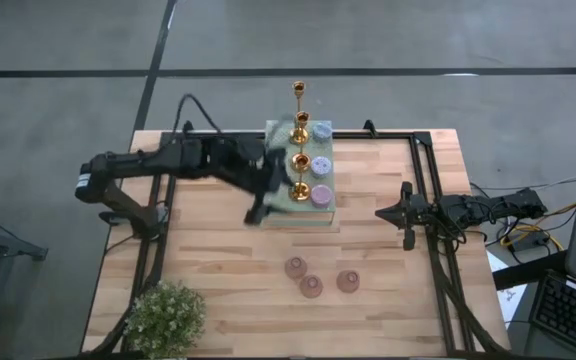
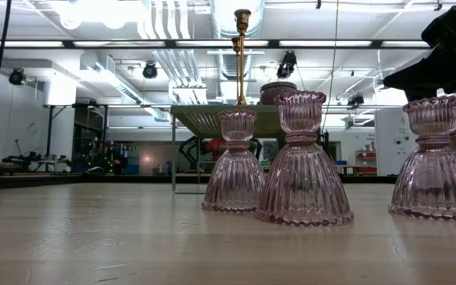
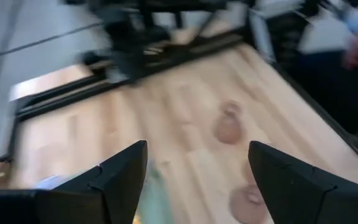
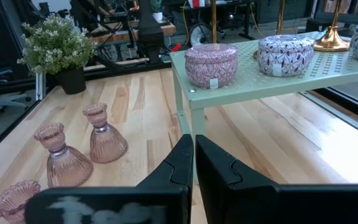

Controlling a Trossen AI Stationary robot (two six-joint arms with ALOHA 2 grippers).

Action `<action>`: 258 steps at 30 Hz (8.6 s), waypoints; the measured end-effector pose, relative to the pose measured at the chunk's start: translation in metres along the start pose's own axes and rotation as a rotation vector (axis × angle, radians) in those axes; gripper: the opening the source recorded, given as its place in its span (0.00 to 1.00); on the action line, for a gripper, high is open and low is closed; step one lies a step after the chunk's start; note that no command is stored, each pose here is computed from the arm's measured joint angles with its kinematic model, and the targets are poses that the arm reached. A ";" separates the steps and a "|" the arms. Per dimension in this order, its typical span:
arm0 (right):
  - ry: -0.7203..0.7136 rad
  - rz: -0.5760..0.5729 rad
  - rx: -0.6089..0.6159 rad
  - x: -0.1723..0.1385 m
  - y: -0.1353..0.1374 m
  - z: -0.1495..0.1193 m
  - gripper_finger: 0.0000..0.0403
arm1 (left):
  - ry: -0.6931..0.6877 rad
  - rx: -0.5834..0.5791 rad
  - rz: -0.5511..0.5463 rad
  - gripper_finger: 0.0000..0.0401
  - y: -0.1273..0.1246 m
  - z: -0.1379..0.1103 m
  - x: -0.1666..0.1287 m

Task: Pick & Place candle stick holders
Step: Put the top pink glass candle holder on the shelf

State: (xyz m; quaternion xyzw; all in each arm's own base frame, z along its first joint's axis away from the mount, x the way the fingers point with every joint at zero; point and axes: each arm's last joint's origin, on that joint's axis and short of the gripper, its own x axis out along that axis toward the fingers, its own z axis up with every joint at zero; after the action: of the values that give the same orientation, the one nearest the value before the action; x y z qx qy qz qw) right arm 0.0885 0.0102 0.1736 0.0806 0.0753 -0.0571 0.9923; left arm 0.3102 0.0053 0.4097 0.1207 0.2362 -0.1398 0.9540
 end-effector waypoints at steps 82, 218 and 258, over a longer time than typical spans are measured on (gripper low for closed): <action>0.000 0.000 0.000 0.000 0.000 0.000 0.03 | 0.402 0.084 0.069 0.06 -0.108 -0.105 0.046; 0.000 0.000 0.000 0.000 0.000 0.000 0.03 | 0.602 -0.097 0.620 0.22 0.178 -0.115 -0.016; 0.000 0.000 0.000 0.000 0.000 0.000 0.03 | 0.445 -0.110 0.584 0.24 0.183 -0.107 -0.010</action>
State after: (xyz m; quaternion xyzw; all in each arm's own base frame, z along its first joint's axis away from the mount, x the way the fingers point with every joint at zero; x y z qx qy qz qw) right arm 0.0885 0.0102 0.1735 0.0806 0.0754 -0.0573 0.9922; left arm 0.3165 0.2093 0.3521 0.1588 0.4005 0.1807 0.8842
